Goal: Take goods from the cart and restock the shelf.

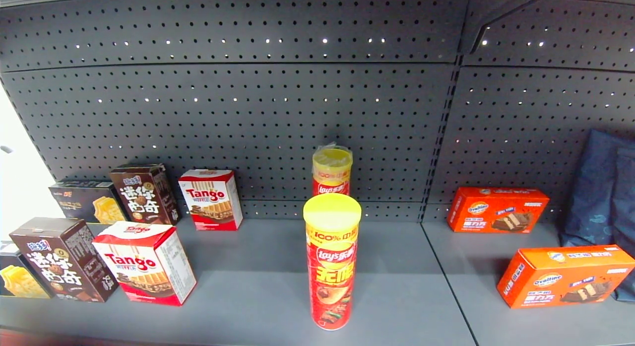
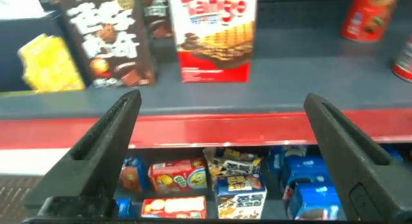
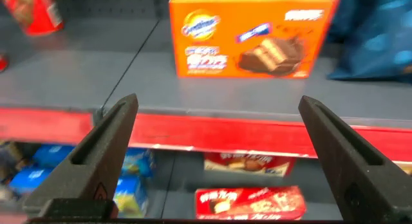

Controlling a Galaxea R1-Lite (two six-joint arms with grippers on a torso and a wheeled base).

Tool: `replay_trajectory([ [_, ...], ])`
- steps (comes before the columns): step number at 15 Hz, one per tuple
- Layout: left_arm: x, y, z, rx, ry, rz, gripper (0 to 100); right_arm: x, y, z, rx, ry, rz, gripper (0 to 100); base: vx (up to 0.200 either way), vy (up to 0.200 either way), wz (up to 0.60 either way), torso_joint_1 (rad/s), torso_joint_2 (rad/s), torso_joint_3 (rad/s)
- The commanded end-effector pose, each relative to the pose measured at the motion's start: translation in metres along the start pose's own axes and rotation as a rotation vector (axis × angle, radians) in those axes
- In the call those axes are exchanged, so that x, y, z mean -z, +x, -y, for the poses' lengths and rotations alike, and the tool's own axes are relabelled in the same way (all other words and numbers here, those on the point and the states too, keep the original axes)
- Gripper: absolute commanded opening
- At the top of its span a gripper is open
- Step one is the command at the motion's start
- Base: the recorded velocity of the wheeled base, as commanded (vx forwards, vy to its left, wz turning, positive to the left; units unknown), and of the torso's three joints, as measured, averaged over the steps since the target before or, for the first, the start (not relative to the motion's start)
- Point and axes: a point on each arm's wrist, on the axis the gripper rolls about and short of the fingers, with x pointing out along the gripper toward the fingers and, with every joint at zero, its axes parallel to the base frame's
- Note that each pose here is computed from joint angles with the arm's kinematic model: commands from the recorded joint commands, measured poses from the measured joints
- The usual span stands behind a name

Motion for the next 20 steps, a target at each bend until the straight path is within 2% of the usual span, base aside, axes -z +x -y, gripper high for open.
replay_trajectory([
  [1, 0.0001, 0.0, 0.0008, 0.039, 0.036, 0.0, 100, 0.0017, -0.0039, -0.0003, 0.008, -0.001, 0.055, 100, 0.0, 0.0, 0.0, 0.0, 0.0, 0.0],
  [4, 0.0001, 0.0, 0.0009, 0.042, 0.039, 0.0, 100, 0.0013, -0.0041, -0.0003, 0.008, -0.001, 0.056, 100, 0.0, 0.0, 0.0, 0.0, 0.0, 0.0],
  [8, 0.0001, 0.0, 0.0007, 0.031, 0.023, -0.001, 100, 0.0016, -0.004, -0.0003, 0.008, -0.001, 0.052, 100, 0.0, 0.0, 0.0, 0.0, 0.0, 0.0],
  [10, 0.0001, 0.0, 0.0009, 0.041, 0.037, 0.0, 100, 0.0014, -0.004, -0.0003, 0.008, -0.001, 0.053, 100, 0.0, 0.0, 0.0, 0.0, 0.0, 0.0],
  [14, 0.0001, 0.0002, 0.0008, 0.033, 0.023, -0.002, 100, 0.0014, -0.004, -0.0003, 0.008, -0.001, 0.053, 100, -0.05, 0.0, 0.0, -0.001, 0.0, 0.001],
  [16, 0.0001, 0.0, 0.0008, 0.038, 0.031, 0.0, 100, 0.0014, -0.004, -0.0003, 0.008, -0.001, 0.053, 100, 0.0, 0.0, 0.0, 0.0, 0.0, 0.0],
  [20, 0.0001, 0.0002, 0.0008, 0.035, 0.026, -0.002, 100, 0.0014, -0.004, -0.0003, 0.008, -0.001, 0.053, 100, 0.0, 0.05, 0.0, 0.005, 0.0, -0.001],
])
